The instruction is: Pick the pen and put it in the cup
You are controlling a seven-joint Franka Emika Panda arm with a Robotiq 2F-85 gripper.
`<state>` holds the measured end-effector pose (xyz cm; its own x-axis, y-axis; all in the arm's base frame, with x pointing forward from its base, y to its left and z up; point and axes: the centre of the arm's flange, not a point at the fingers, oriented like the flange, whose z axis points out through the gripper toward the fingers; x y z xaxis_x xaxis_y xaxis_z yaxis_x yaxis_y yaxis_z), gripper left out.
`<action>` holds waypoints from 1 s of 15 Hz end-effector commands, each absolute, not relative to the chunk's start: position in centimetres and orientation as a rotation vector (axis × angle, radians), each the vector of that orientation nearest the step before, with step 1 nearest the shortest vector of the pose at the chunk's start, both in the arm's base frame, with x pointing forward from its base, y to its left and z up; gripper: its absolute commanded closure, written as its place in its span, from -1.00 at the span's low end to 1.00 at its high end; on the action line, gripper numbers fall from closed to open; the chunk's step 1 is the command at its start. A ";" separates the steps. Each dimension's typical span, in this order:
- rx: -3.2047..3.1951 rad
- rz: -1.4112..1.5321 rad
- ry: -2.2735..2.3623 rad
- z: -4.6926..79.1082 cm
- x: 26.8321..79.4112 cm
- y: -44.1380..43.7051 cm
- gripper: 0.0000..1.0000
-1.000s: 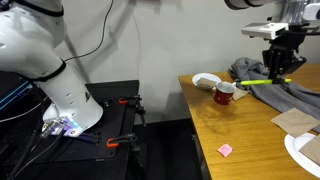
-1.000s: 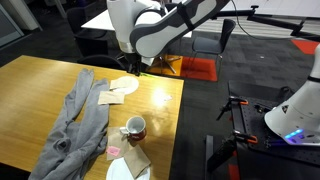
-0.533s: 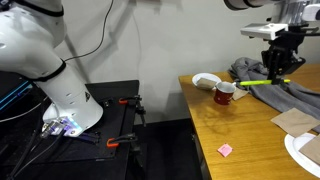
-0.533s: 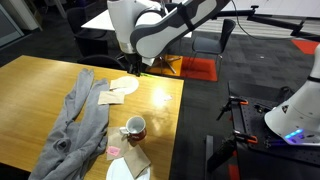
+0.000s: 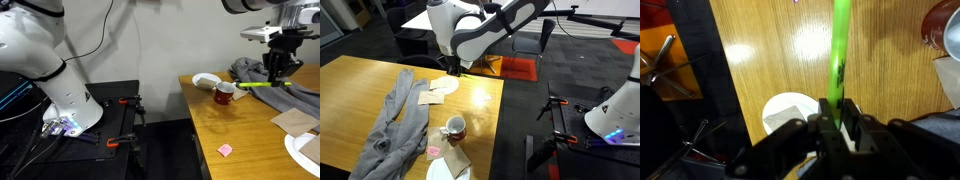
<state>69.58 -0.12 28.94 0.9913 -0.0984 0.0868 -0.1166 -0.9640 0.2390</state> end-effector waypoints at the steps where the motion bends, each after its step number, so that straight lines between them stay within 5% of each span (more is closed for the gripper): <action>1: 2.889 0.109 -0.158 29.0 69.6 -0.1 0.63; 2: 2.888 0.110 -0.159 29.0 69.6 -0.1 0.91; 15: 3.105 0.569 0.744 27.2 72.7 4.2 0.91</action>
